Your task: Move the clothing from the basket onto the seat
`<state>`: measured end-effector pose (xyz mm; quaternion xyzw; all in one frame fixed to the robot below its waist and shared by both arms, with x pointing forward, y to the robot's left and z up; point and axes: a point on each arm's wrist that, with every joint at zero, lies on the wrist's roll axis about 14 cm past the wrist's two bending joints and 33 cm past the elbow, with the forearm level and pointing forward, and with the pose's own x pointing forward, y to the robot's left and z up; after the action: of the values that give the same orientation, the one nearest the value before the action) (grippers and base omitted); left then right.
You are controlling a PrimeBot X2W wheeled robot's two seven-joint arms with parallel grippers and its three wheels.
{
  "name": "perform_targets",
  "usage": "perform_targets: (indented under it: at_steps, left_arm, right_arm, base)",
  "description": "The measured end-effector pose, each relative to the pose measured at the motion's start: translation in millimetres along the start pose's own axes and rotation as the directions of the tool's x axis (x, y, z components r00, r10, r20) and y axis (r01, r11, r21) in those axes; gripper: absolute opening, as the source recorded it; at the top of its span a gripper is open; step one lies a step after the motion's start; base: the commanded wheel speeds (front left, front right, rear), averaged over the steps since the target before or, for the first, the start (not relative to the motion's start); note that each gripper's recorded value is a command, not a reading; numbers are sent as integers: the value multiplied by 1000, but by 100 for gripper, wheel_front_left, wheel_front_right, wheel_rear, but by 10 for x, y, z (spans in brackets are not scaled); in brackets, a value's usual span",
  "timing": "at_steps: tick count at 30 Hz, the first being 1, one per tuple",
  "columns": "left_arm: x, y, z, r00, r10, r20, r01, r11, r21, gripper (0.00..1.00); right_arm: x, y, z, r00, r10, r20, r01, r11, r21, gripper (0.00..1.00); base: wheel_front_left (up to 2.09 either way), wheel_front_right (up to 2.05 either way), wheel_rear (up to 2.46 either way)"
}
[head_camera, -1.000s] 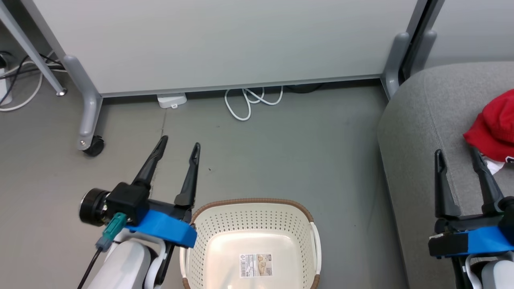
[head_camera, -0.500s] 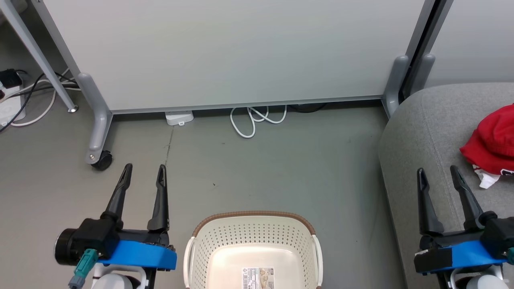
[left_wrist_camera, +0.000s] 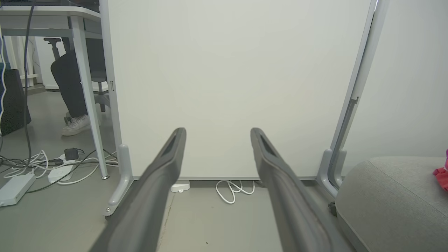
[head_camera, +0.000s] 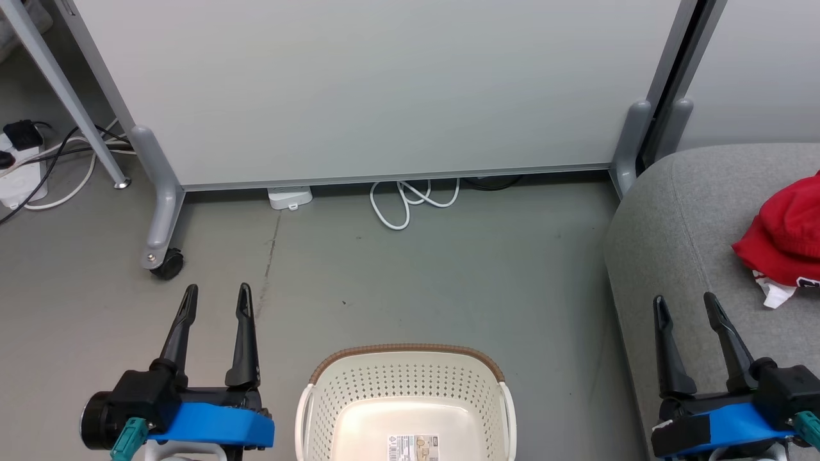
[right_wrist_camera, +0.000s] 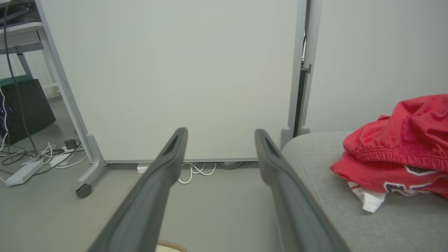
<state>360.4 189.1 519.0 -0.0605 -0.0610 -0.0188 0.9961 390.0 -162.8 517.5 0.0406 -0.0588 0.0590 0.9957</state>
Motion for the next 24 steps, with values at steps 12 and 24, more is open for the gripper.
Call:
perform_targets:
  at_steps: [12,24]
  left_arm:
    - [-48,-25,-47,1000,-3,-14,3,1000,-9,100]
    - [-57,-12,-77,1000,-3,-26,3,1000,8,100]
  right_arm:
    - [-24,70,-56,1000,16,-18,-15,1000,14,100]
    - [-28,104,-65,999,24,-21,-24,1000,17,100]
  base:
    - [0,0,0]
    - [0,0,0]
